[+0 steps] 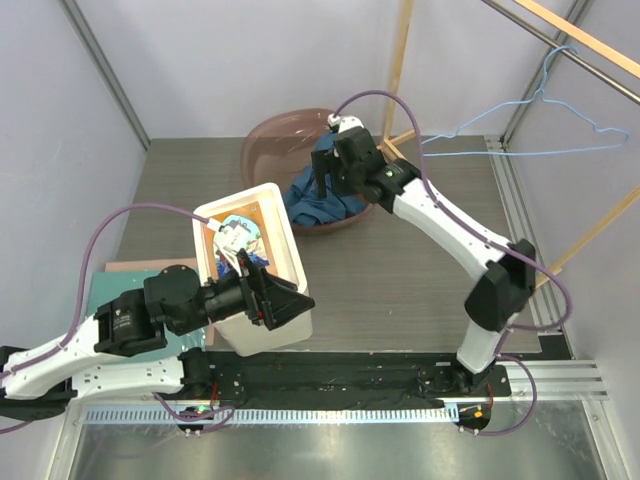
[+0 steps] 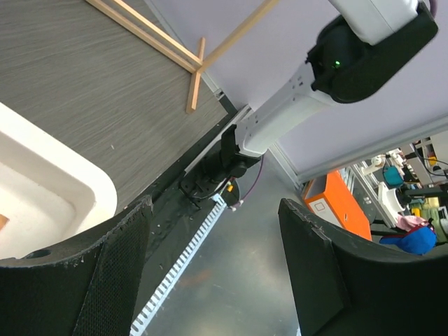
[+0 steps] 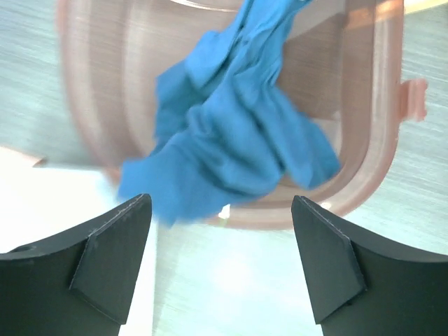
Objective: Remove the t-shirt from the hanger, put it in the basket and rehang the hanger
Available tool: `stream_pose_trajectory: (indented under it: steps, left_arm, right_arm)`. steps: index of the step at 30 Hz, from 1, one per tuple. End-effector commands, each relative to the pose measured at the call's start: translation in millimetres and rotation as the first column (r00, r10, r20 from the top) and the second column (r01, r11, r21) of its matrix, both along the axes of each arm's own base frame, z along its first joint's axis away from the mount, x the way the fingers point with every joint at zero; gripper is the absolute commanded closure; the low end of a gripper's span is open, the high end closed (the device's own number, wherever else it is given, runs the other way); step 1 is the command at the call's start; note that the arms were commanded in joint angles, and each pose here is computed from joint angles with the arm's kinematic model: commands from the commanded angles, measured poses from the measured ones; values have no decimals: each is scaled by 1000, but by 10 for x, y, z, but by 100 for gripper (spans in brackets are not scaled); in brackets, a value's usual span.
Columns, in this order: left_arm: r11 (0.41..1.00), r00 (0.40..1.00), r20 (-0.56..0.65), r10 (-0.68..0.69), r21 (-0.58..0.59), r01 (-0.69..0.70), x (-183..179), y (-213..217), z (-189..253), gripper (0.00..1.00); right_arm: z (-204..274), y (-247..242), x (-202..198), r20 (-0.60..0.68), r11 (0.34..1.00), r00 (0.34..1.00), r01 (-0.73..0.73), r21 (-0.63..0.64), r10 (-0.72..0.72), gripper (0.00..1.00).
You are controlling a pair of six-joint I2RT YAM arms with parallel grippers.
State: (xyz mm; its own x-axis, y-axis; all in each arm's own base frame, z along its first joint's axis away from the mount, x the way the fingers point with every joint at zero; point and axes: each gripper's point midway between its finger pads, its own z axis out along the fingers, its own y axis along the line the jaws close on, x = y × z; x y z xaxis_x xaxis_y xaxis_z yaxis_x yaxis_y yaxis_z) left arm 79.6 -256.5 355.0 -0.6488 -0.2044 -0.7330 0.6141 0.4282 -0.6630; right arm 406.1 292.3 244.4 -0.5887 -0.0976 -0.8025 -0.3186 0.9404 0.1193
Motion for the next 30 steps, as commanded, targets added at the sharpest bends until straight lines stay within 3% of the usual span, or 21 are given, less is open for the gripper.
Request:
stream_pose_trajectory:
  steps: [1, 3, 8, 10, 11, 12, 14, 15, 20, 26, 30]
  left_arm:
    - [998, 1000, 8, -27, -62, 27, -35, -65, 95, 27]
    - [996, 999, 8, -32, -84, 33, -51, -51, 111, 27]
    - [991, 998, 8, -60, -117, 61, -117, -21, 110, 27]
    - [988, 998, 15, -65, -139, 66, -135, 11, 137, 27]
    - [987, 998, 17, -68, -145, 69, -143, 18, 136, 27]
    - [986, 998, 18, -66, -151, 68, -143, 26, 132, 27]
    - [983, 997, 21, -70, -168, 73, -154, 30, 119, 27]
    - [982, 997, 18, -72, -175, 74, -158, 28, 119, 27]
    - [979, 996, 8, -90, -182, 90, -192, 12, 46, 27]
    - [974, 995, -6, -101, -202, 98, -214, -3, -18, 27]
    - [968, 992, -3, -129, -216, 125, -254, -41, -74, 26]
  right_arm:
    - [204, -112, -439, 26, 997, 1000, 14, 72, -16, 13]
    - [79, -84, -651, 17, 996, 1000, -13, 85, 11, 13]
    - [441, -214, -1137, 99, 956, 995, -55, 287, 28, 12]
    - [275, -303, -1269, 80, 949, 997, -42, 313, 18, 11]
    - [476, -382, -1359, 108, 914, 994, -25, 405, -21, 11]
    - [300, -454, -1413, 83, 913, 996, 4, 409, -41, 8]
    - [472, -592, -1525, 114, 861, 989, 19, 508, -89, 7]
    - [343, -648, -1590, 102, 858, 990, 28, 513, -94, 1]
    - [207, -838, -1795, 86, 789, 987, 55, 612, -136, 0]
    - [-137, -824, -2107, -16, 701, 998, 56, 711, -63, 0]
    - [26, -876, -2320, 71, 591, 997, -51, 805, -11, 0]
